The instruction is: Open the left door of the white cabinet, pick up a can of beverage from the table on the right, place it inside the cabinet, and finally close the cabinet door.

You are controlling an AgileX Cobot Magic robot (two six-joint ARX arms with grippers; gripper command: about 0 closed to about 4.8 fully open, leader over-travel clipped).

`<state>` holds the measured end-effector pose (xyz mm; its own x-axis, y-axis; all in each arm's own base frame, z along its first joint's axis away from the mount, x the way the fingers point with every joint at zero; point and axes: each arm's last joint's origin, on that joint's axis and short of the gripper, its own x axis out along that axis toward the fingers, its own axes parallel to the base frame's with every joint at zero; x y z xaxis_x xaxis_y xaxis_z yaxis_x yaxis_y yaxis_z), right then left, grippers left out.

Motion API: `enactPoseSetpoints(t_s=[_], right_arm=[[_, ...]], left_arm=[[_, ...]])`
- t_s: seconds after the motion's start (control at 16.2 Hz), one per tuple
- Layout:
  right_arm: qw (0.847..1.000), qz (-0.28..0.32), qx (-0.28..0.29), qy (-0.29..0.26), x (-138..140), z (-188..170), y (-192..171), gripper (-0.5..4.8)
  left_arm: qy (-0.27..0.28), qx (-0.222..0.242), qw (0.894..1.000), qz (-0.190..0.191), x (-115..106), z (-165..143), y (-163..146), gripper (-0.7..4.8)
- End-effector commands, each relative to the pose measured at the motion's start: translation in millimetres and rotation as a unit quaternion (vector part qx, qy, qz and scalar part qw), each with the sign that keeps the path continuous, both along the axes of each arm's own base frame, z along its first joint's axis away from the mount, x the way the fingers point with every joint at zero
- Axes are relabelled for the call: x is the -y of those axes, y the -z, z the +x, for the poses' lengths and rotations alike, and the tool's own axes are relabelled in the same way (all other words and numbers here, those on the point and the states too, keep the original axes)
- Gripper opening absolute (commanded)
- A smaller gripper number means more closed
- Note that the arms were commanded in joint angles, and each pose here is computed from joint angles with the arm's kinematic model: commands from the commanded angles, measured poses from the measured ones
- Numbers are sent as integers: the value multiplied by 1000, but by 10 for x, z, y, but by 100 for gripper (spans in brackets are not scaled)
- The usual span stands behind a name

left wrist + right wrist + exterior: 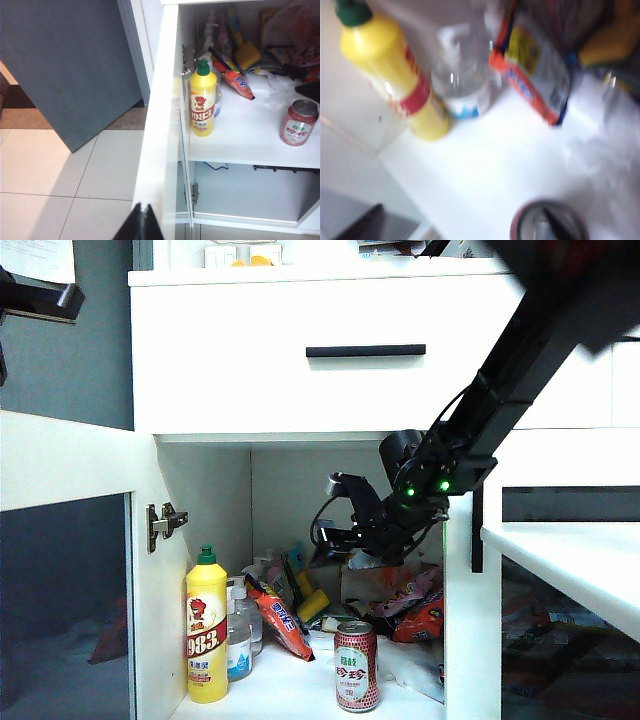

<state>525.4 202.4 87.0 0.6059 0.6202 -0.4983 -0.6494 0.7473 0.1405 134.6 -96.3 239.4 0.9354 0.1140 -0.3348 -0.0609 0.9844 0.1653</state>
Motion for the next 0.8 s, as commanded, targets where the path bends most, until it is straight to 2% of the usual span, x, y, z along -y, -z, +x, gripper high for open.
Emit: enactPoseSetpoints(t_s=[0.06,0.19,0.31,0.43,0.62,0.8], right_arm=[[1000,9,-2,-19,-3,-28,-303,386],[998,26,-42,-48,-11,-87,-363,386],[989,61,-110,-80,-51,-168,-353,386],[982,58,-152,-98,-126,-258,-295,386],[979,58,-173,-90,-175,-296,-282,423],[979,51,-176,-84,-187,-316,-321,423]], left_arm=[[-3,4,1000,-3,-1,0,-11,-6],[-3,4,1000,-3,-1,0,-11,-6],[-3,4,1000,-4,-1,0,-12,-6],[-3,5,1000,-4,-1,0,-14,-6],[-3,4,1000,-3,-1,-1,-12,-6],[-3,4,1000,-3,-1,-1,-12,-6]])
